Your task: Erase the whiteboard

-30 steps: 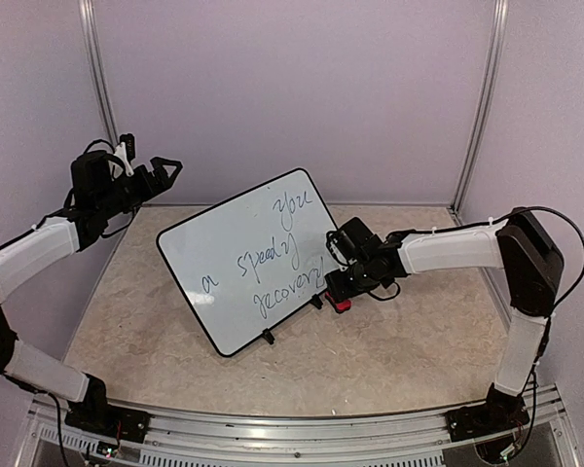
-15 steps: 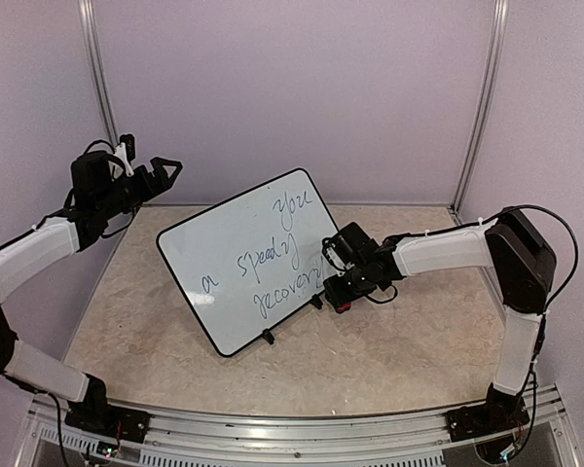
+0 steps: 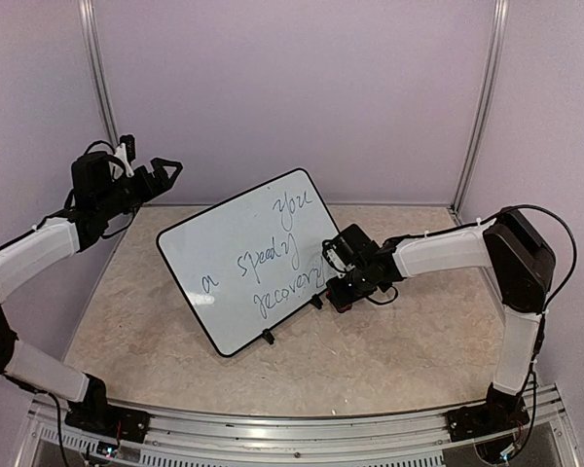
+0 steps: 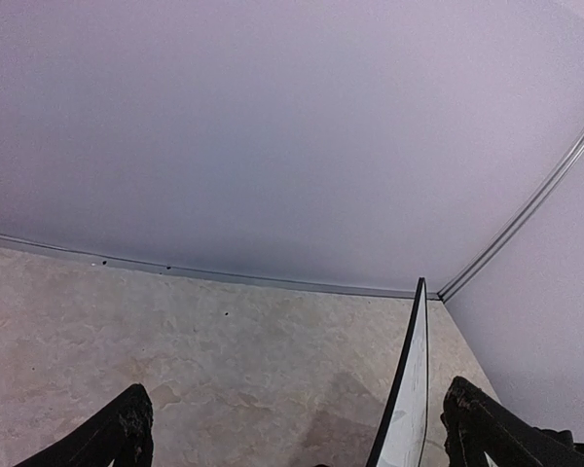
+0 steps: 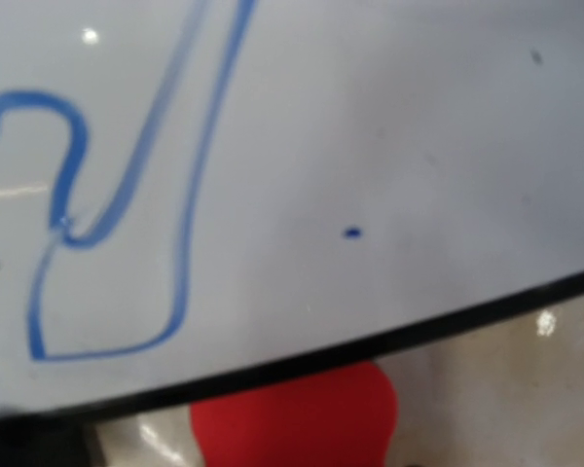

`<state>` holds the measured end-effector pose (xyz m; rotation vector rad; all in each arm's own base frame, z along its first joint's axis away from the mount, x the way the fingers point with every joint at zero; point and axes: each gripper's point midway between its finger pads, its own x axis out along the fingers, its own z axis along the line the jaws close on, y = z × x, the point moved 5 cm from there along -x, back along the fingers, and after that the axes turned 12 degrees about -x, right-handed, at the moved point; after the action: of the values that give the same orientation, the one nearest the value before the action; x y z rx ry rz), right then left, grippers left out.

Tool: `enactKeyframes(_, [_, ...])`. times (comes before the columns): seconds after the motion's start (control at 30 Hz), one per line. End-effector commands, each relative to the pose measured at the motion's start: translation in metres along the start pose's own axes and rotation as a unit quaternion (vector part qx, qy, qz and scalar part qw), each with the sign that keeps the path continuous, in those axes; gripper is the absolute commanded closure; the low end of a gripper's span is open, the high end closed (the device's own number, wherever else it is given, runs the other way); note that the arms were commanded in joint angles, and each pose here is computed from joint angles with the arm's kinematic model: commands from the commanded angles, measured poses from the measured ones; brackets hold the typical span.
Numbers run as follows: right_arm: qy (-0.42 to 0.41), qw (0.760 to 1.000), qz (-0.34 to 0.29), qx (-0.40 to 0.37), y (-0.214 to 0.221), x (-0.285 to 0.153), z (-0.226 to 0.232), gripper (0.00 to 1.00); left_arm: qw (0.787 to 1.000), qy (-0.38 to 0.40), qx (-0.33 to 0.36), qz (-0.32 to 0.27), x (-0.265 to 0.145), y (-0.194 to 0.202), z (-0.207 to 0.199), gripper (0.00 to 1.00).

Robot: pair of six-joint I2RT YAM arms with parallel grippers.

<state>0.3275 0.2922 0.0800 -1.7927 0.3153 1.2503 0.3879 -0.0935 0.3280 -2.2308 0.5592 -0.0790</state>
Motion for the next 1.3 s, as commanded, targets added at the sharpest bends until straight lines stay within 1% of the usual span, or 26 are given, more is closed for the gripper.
enactKeyframes(0.0, [-0.003,1.0,0.006,-0.003,0.005,0.008,-0.001,0.55,1.0,0.008,0.003,-0.007,-0.001,-0.002,-0.001,0.01])
enactKeyframes(0.27, [-0.003,1.0,0.009,-0.001,0.008,0.011,-0.001,0.54,1.0,0.008,0.003,-0.006,-0.002,-0.002,-0.001,0.01])
enactKeyframes(0.43, [-0.003,1.0,0.011,-0.001,0.009,0.012,-0.001,0.57,1.0,0.009,0.003,-0.007,-0.002,-0.003,-0.001,0.01])
enactKeyframes(0.5, [-0.002,1.0,0.011,-0.001,0.009,0.012,-0.002,0.63,1.0,0.01,0.004,-0.006,-0.002,-0.003,-0.002,0.01])
enactKeyframes(0.53, [-0.003,1.0,0.011,-0.001,0.009,0.012,-0.002,0.69,1.0,0.012,0.004,-0.006,-0.001,-0.003,-0.003,0.01])
enactKeyframes(0.57, [-0.003,1.0,0.011,-0.002,0.009,0.012,-0.002,0.72,1.0,0.014,0.004,-0.007,-0.001,-0.004,-0.003,0.01])
enactKeyframes(0.7, [-0.003,1.0,0.013,-0.002,0.01,0.011,-0.002,0.74,1.0,0.026,0.005,-0.001,0.001,-0.01,-0.009,0.01])
enactKeyframes(0.83, [0.0,1.0,-0.003,-0.001,0.006,-0.009,-0.006,0.75,0.998,0.052,0.018,0.017,0.009,-0.02,-0.024,0.01])
enactKeyframes(0.93, [0.005,1.0,-0.02,-0.001,0.001,-0.034,-0.009,0.75,0.996,0.054,0.03,0.056,0.024,-0.02,-0.032,0.01])
enactKeyframes(1.13, [0.032,0.998,-0.059,0.004,-0.009,-0.094,-0.023,0.75,0.99,0.025,0.056,0.129,0.063,-0.003,-0.028,0.01])
enactKeyframes(1.27, [0.064,0.993,-0.102,-0.001,-0.033,-0.134,-0.035,0.74,0.981,0.013,0.067,0.183,0.088,0.022,-0.02,0.01])
